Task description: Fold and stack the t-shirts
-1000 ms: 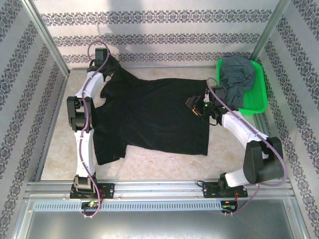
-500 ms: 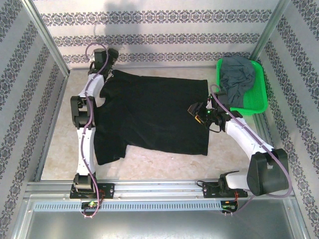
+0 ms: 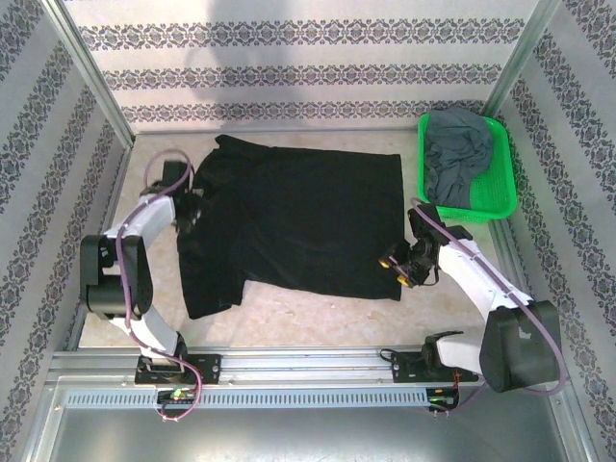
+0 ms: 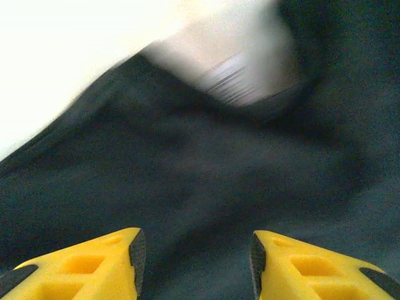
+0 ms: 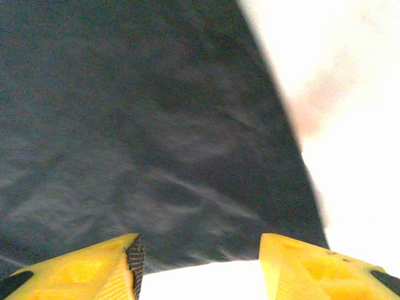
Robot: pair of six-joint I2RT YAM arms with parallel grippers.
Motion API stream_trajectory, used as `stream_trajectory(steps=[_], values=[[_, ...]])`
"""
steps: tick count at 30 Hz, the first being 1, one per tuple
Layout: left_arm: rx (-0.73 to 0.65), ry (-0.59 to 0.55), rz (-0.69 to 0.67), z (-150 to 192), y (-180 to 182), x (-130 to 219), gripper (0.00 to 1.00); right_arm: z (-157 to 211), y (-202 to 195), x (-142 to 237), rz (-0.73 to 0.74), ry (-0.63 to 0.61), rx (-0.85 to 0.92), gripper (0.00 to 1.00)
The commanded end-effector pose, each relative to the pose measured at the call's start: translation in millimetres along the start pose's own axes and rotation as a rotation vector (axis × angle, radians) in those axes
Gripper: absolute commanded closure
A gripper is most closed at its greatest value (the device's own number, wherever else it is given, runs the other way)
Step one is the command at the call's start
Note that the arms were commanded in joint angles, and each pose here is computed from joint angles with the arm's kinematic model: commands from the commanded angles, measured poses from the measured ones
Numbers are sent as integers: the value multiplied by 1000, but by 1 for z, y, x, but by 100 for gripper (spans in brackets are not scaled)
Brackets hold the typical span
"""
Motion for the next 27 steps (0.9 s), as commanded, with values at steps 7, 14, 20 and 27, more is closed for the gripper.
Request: stream_trajectory(steps=[7, 14, 20, 27], values=[[-19, 67, -141, 24, 49, 19, 51, -9, -4, -36, 97, 37, -41, 62], [-30, 24, -145, 14, 47, 36, 47, -34, -13, -40, 306, 42, -176, 69], [3, 15, -157, 15, 59, 45, 44, -60, -19, -32, 286, -14, -322, 65], [17, 40, -163, 24, 76, 58, 44, -107, -36, -43, 288, 17, -405, 65]])
Point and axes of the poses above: each hand's point on the last joint's axis, 136 mm out from that joint toward the fingers, its own x axis back along the fingers, its own y axis along the line the jaws close on, z = x × y, the point moved 10 cm from there along x, back along the fingers, and after that the axes turned 1 degree about -x, right-handed, at the moved point
